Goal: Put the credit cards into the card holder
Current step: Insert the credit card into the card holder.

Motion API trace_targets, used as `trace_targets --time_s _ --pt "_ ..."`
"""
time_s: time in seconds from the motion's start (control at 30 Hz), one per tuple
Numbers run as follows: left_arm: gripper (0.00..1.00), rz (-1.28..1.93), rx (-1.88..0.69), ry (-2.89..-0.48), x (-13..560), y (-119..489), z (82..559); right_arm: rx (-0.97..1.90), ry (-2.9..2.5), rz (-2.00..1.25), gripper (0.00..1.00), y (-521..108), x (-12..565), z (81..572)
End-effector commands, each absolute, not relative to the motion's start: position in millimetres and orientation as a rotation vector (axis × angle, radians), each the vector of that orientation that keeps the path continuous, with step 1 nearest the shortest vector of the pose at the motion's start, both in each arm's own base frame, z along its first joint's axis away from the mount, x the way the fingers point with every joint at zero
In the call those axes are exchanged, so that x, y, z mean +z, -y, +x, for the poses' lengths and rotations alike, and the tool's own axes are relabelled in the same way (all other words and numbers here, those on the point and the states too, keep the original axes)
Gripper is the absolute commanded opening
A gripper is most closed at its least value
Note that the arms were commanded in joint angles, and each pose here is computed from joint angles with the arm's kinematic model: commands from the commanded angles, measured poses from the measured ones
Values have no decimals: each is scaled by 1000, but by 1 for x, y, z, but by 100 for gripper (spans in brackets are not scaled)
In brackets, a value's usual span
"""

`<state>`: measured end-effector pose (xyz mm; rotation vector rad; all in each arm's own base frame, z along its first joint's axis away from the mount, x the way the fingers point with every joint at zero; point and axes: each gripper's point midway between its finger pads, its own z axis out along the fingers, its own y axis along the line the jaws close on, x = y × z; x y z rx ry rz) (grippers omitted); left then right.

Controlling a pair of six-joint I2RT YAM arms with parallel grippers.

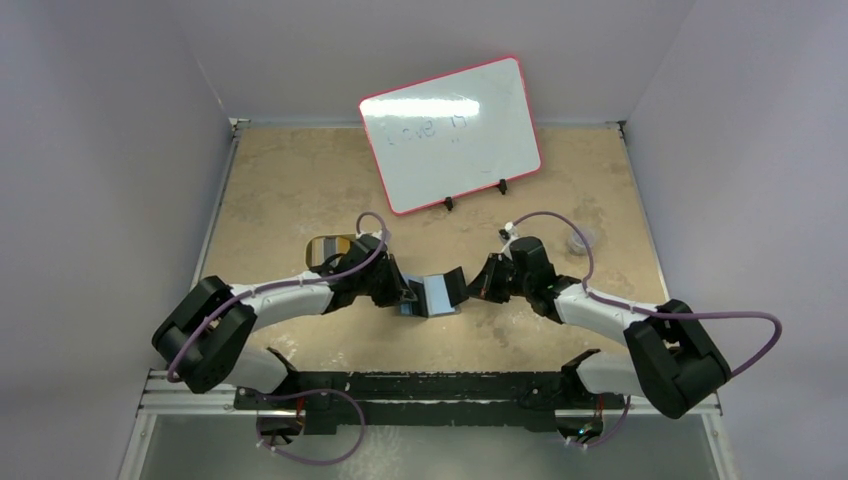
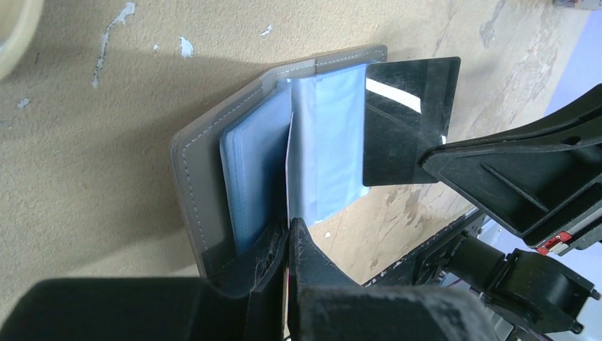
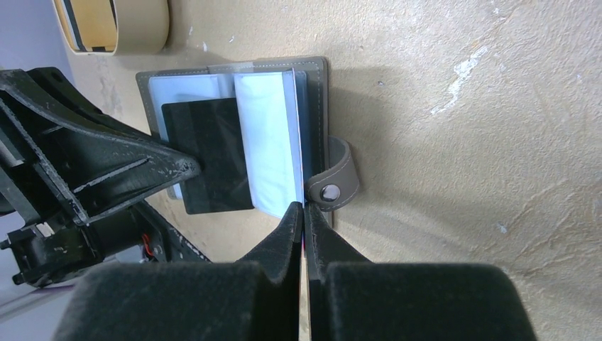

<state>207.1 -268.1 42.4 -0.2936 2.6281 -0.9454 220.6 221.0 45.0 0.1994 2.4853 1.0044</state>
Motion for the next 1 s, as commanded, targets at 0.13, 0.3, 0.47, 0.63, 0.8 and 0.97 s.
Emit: trace_targets --time_s 0.13,0.3,0.47,0.63,0.8,0.97 --pt "0 -274 -949 -2581 59 272 216 956 -2482 186 0 -216 39 221" --pt "0 -285 -909 -2560 74 268 221 965 -2478 196 0 -217 39 222" --pt "0 -279 -1026 -2515 83 282 224 972 -2474 207 0 -218 39 222" --pt "0 -264 -1060 -2516 76 289 225 978 -2476 203 0 -219 38 222" --pt "0 -279 -1009 -2582 53 285 221 981 -2475 201 0 -219 39 221" --pt "0 -291 -952 -2607 48 276 218 979 -2471 203 0 -218 41 222"
